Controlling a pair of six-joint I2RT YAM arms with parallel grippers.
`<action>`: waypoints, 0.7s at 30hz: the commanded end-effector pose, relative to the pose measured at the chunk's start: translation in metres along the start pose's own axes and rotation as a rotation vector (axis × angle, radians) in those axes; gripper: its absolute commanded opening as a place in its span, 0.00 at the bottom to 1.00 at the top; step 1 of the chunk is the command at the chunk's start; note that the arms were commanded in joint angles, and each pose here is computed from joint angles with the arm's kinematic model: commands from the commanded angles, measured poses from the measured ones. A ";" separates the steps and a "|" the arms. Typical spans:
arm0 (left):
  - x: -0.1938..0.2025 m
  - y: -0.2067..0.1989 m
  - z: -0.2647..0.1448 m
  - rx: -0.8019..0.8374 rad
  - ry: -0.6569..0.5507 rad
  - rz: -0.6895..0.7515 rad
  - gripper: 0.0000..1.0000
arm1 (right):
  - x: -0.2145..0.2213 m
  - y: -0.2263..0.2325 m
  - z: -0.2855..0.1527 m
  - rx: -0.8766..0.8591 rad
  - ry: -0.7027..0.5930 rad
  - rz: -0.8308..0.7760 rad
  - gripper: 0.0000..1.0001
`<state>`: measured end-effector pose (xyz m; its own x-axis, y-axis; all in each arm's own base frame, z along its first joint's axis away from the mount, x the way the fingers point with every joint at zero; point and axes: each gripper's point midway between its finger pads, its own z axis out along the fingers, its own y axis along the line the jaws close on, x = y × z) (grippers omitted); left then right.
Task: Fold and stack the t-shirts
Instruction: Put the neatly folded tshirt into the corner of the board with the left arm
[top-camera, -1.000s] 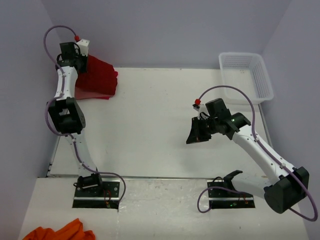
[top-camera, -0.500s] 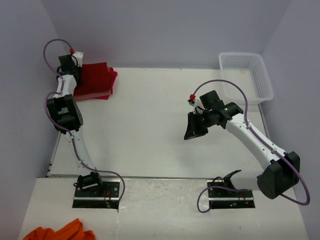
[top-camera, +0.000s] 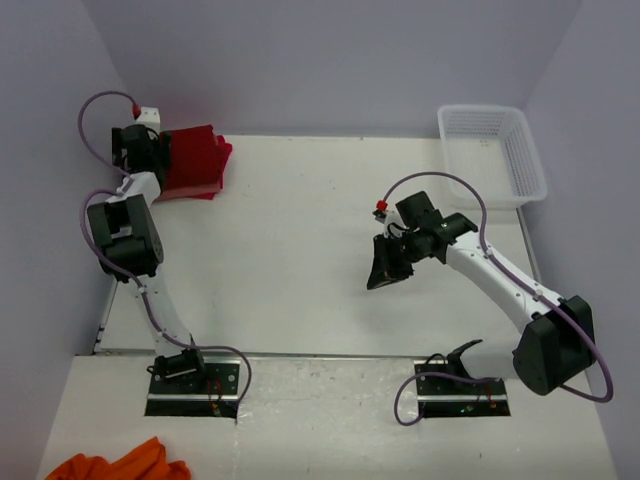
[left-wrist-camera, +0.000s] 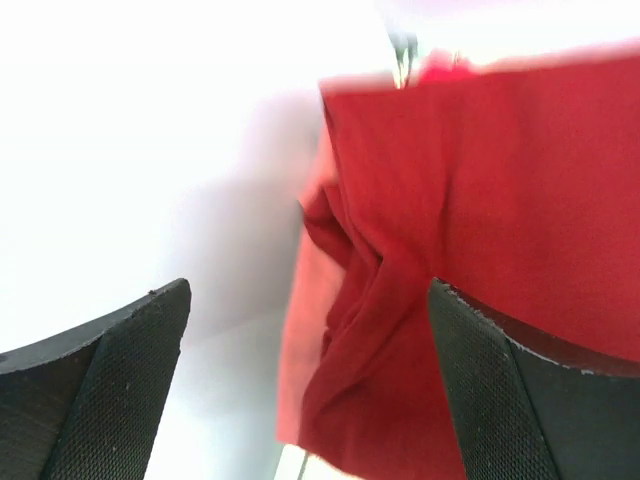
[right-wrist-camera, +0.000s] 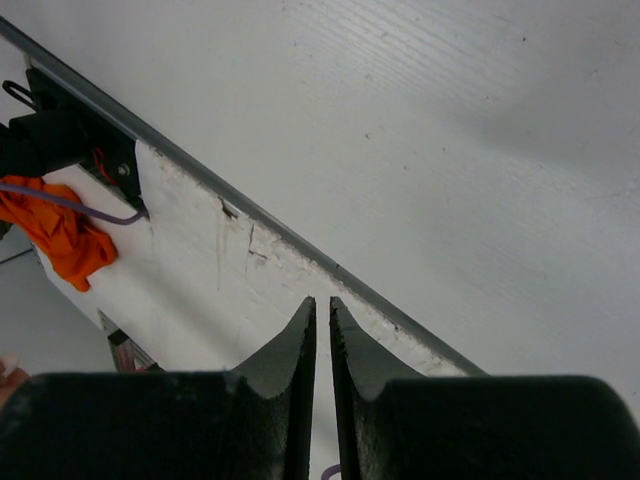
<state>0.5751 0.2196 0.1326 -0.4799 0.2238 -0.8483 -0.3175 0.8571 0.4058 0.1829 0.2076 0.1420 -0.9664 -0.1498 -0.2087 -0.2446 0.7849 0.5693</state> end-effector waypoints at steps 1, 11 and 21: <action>-0.143 0.030 -0.068 -0.168 -0.389 -0.048 1.00 | -0.003 0.011 -0.001 -0.062 -0.035 -0.029 0.11; -0.216 -0.025 -0.116 -0.010 -0.471 -0.062 0.99 | -0.007 0.013 -0.010 -0.040 -0.108 -0.044 0.13; -0.167 -0.070 -0.079 0.163 -0.286 -0.252 0.00 | -0.048 0.015 -0.035 0.041 -0.310 -0.097 0.05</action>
<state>0.6060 0.0812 0.2891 -0.1234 0.1912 -0.9738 -0.2572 0.9416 0.2174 0.1999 0.2023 0.1609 -0.9232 -0.0903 -0.3737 -0.2904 0.8007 0.5240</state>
